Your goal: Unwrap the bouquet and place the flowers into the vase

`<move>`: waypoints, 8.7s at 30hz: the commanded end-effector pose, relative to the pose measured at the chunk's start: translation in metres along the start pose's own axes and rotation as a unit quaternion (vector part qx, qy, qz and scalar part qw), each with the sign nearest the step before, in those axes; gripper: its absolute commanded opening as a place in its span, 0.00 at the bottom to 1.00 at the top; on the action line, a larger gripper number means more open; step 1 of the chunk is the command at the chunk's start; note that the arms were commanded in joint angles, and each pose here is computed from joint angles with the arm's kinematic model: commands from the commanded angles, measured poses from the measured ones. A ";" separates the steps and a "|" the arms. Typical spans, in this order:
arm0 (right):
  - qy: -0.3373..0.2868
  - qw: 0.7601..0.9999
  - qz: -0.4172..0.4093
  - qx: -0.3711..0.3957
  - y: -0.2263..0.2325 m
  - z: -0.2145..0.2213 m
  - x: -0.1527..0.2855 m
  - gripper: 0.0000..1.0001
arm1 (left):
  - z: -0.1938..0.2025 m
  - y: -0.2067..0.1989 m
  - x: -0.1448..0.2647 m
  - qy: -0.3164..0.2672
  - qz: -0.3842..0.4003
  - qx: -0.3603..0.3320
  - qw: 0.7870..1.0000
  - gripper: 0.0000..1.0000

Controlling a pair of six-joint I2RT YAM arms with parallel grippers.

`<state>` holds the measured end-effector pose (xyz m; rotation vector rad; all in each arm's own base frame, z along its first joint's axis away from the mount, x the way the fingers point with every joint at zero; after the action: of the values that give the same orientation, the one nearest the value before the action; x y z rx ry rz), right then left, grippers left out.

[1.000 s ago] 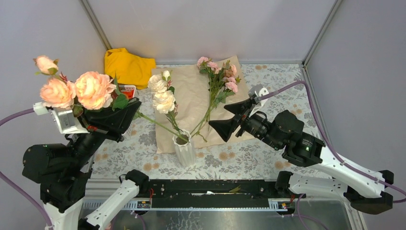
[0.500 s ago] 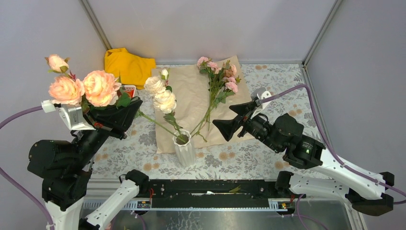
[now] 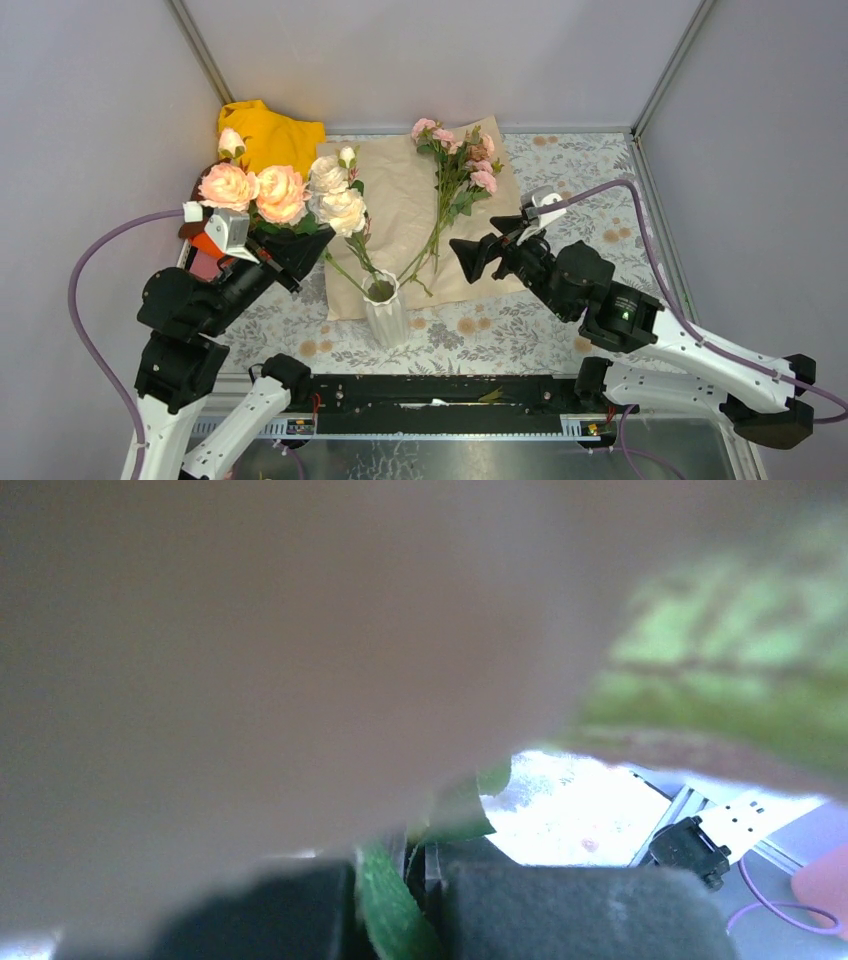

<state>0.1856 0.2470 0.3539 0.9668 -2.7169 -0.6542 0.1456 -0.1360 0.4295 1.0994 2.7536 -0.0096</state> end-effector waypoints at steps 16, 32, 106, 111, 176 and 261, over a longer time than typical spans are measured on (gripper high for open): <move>0.058 0.981 0.184 0.036 -0.046 0.029 -0.056 1.00 | 0.042 -0.003 -0.009 0.003 0.014 0.031 0.999 0.00; 0.151 0.963 0.212 -0.067 -0.111 0.079 -0.089 1.00 | 0.063 -0.007 -0.010 0.018 0.026 0.034 0.999 0.36; 0.147 0.981 0.074 -0.101 -0.093 0.065 -0.094 0.00 | -0.014 0.060 0.061 -0.029 -0.251 0.067 0.965 0.64; 0.102 0.989 -0.010 -0.108 -0.058 0.031 -0.073 0.00 | -0.017 0.057 0.063 -0.036 -0.246 0.074 0.966 0.64; 0.232 0.855 -0.462 0.038 0.169 0.085 0.063 0.00 | -0.074 -0.053 0.049 -0.156 0.103 0.039 0.982 0.83; -0.029 0.993 -0.117 -0.004 0.047 -0.050 0.074 1.00 | -0.143 -0.011 0.064 -0.179 -0.064 -0.013 0.982 0.05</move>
<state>0.0925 0.2453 0.4054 1.5270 -2.5006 -0.6471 0.0193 -0.0985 0.5768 1.0209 2.2698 -0.2008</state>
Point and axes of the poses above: each gripper's point midway between its finger pads, its own x axis back along the fingers, its own y axis along the line the jaws close on, z = x × y, the point moved 1 cm from there along x, back along the fingers, and after that the axes turned 15 degrees about -x, right-handed, at the moved point
